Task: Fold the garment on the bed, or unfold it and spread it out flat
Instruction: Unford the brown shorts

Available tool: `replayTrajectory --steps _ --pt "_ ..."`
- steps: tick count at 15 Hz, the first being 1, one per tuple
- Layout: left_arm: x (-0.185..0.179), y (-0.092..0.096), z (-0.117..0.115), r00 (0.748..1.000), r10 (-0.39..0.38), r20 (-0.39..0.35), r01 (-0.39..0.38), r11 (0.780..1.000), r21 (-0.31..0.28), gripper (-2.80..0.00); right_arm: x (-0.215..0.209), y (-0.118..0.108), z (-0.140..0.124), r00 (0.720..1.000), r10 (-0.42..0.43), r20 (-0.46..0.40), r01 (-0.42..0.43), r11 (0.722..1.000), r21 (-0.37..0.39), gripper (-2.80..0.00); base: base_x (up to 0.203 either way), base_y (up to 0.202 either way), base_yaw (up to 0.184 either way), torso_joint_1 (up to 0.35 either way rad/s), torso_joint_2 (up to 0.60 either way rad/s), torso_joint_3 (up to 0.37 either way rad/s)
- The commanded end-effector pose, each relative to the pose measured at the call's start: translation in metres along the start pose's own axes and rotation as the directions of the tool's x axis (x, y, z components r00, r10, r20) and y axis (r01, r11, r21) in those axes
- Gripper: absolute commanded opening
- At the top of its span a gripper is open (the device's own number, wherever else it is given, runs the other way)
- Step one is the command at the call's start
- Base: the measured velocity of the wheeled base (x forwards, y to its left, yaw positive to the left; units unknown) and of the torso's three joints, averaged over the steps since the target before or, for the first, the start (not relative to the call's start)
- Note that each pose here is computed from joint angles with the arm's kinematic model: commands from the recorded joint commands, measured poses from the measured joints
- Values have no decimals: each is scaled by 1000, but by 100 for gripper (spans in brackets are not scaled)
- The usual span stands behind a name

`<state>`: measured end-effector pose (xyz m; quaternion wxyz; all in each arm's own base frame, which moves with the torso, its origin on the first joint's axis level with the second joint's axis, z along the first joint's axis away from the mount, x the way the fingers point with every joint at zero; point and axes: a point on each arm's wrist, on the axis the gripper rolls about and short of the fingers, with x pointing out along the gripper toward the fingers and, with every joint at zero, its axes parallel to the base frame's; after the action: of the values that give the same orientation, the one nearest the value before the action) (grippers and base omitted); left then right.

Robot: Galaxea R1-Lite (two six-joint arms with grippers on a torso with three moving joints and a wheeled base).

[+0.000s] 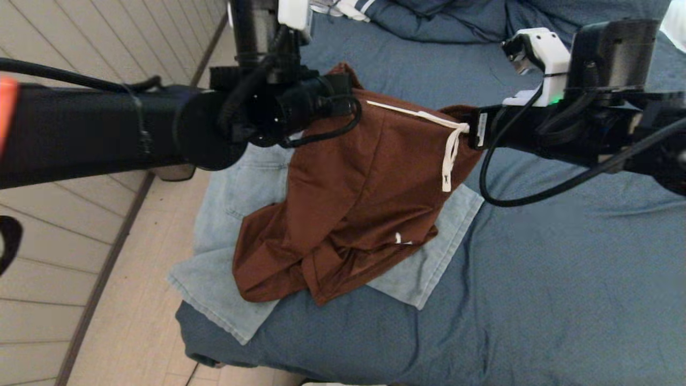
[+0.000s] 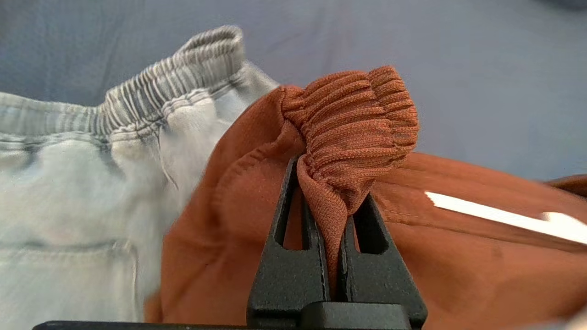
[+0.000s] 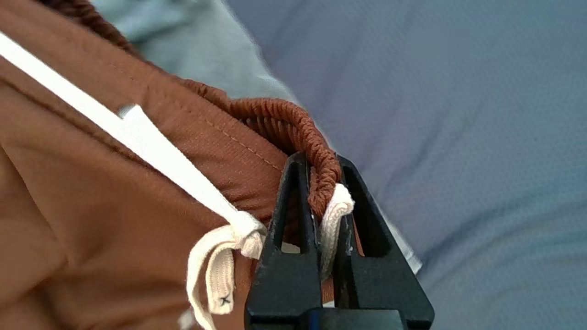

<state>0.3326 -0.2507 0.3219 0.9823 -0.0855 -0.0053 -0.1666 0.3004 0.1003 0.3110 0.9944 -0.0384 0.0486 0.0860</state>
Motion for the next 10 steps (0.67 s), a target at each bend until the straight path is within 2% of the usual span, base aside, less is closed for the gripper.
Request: replayTrajectory --steps 1,3,6,7,10 --pt "51 25 -49 995 93 -42 -92 995 25 -280 46 0 -25 998 -23 -62 22 1000 -6 -280 0 0 0 0 0 0" --pt "58 54 -41 987 158 6 -158 987 14 -280 67 3 -28 999 -28 -29 29 1000 9 -280 0 0 0 0 0 0" --pt "64 99 -31 960 274 62 -275 962 1 -280 93 7 -33 999 -38 -11 38 999 30 -280 0 0 0 0 0 0" --pt "65 108 -28 953 295 71 -295 955 -1 -280 101 9 -34 999 -49 -1 49 998 34 -280 0 0 0 0 0 0" --pt "65 118 -25 945 316 79 -317 948 -1 -280 124 12 -36 995 -99 32 97 994 59 -280 0 0 0 0 0 0"
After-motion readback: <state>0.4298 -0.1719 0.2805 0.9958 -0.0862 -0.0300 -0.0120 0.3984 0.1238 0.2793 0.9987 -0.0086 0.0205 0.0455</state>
